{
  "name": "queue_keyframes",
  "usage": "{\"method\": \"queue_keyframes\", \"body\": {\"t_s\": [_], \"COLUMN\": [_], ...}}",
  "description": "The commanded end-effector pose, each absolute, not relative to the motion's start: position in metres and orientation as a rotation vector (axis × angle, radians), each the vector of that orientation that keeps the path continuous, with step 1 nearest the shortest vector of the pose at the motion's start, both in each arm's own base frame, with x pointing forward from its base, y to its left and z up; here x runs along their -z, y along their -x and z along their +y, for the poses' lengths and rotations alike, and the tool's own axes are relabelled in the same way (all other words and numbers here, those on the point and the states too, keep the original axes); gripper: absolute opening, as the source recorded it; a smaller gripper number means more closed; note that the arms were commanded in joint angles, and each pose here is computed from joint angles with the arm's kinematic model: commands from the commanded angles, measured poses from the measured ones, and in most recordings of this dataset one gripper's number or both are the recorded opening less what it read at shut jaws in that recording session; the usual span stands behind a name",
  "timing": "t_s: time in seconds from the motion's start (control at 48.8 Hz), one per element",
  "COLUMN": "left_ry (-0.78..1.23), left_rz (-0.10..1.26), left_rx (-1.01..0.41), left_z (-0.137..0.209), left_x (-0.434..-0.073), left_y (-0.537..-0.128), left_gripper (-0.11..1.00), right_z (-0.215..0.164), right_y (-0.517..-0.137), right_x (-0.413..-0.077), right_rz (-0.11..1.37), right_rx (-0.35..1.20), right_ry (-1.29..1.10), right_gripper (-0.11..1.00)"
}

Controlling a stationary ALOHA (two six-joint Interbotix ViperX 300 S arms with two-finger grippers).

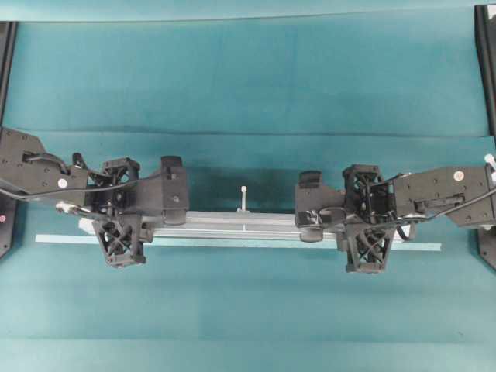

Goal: Lift the large metal rail with both hands.

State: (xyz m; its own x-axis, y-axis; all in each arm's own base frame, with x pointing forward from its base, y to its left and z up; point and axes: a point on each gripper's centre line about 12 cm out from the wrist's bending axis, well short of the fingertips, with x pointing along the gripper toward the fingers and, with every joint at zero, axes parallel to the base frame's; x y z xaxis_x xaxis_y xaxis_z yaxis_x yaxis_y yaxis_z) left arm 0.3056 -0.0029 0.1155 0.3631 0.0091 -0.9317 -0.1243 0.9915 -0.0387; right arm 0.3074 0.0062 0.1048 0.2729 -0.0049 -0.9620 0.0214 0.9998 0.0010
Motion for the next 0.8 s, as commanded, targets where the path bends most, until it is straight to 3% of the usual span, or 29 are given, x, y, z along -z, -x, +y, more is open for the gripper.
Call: {"method": "queue_keyframes", "body": {"t_s": [0.0, 0.615, 0.718, 0.779], "left_ry": [0.164, 0.169, 0.165, 0.159], "left_rz": [1.146, 1.153, 1.155, 1.151], "left_rx": [-0.1, -0.105, -0.102, -0.097], "left_z": [-0.0108, -0.0107, -0.0107, -0.0107], "left_x": [-0.122, -0.1224, -0.122, -0.1223], "left_y": [-0.3142, -0.3131, -0.3126, -0.3126], "left_gripper": [0.37, 0.37, 0.62, 0.79], "right_z": [0.0026, -0.0019, -0.0017, -0.0021], "right_y": [-0.3116, -0.3106, -0.3101, -0.3101], "right_x": [-0.103, -0.1029, -0.1028, -0.1028], "right_rz": [1.276, 1.28, 1.285, 1.285], "right_rx": [0.024, 0.04, 0.046, 0.054], "right_ry": [-0.013, -0.045, -0.061, -0.072], "right_gripper": [0.38, 0.39, 0.41, 0.56]}}
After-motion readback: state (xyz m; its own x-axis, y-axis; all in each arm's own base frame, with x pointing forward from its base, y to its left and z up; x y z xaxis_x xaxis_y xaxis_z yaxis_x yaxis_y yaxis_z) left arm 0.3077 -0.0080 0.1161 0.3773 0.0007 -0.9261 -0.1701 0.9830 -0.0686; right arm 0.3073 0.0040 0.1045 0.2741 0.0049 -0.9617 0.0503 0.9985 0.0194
